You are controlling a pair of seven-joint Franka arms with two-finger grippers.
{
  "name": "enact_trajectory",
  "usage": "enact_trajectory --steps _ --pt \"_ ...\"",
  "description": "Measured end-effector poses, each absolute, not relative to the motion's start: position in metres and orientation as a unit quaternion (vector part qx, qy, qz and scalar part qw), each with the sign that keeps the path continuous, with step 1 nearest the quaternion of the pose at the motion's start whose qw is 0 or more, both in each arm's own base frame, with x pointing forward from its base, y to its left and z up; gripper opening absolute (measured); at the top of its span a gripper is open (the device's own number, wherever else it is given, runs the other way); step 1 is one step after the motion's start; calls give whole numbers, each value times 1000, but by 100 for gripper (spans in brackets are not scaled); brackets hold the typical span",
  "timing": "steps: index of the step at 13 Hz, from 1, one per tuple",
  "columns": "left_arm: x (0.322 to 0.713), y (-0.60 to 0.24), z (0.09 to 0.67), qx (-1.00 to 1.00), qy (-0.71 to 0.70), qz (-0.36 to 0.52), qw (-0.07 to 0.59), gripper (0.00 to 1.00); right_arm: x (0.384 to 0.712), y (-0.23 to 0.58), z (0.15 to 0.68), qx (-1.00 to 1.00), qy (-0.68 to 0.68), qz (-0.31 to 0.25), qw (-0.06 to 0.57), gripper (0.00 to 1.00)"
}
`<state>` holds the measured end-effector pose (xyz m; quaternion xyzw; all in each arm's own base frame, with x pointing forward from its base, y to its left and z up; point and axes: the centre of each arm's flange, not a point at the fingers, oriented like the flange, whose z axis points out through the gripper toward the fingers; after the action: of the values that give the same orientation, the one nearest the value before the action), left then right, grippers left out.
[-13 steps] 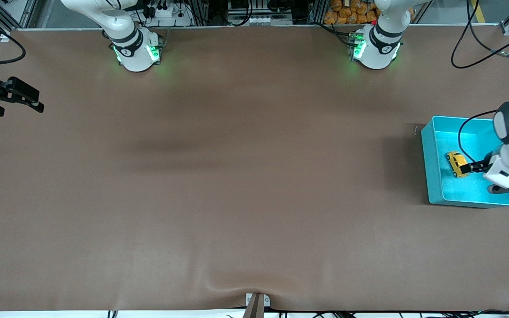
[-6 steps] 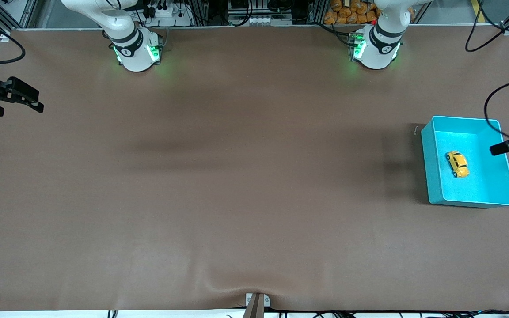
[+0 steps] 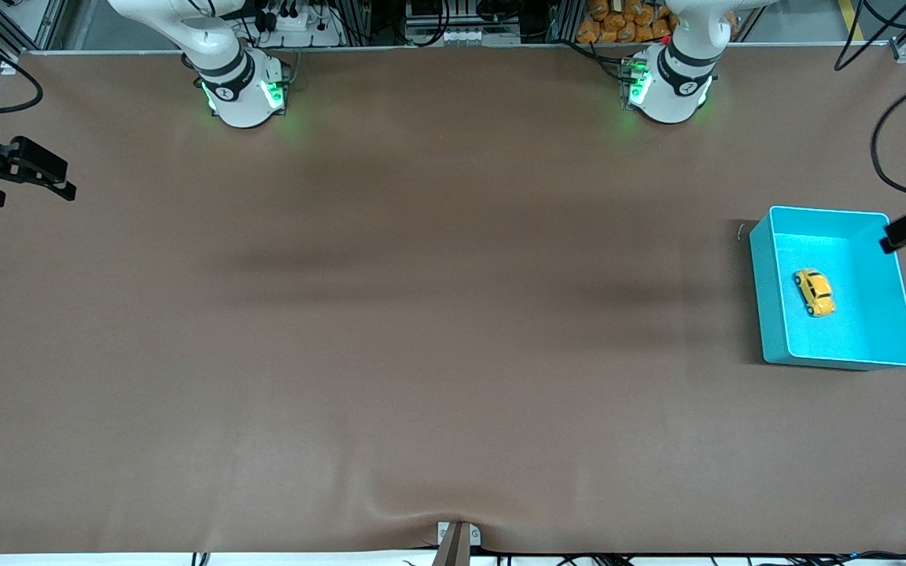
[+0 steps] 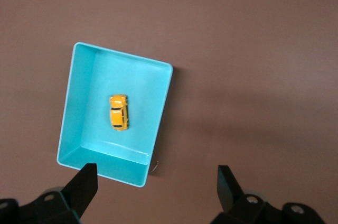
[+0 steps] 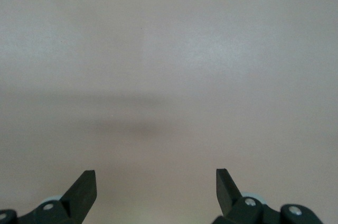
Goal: Wind and store yellow beetle car
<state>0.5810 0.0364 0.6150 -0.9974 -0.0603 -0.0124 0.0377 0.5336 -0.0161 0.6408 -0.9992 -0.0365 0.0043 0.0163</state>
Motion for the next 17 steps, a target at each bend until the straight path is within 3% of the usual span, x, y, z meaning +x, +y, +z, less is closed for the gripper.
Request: enact_trajectory --steps 7,17 --pt "551 -56 644 -1000 12 -2 18 100 536 -19 639 -999 -34 3 16 100" --pt "534 -81 650 -999 37 20 11 100 536 -25 639 -999 -29 3 16 100"
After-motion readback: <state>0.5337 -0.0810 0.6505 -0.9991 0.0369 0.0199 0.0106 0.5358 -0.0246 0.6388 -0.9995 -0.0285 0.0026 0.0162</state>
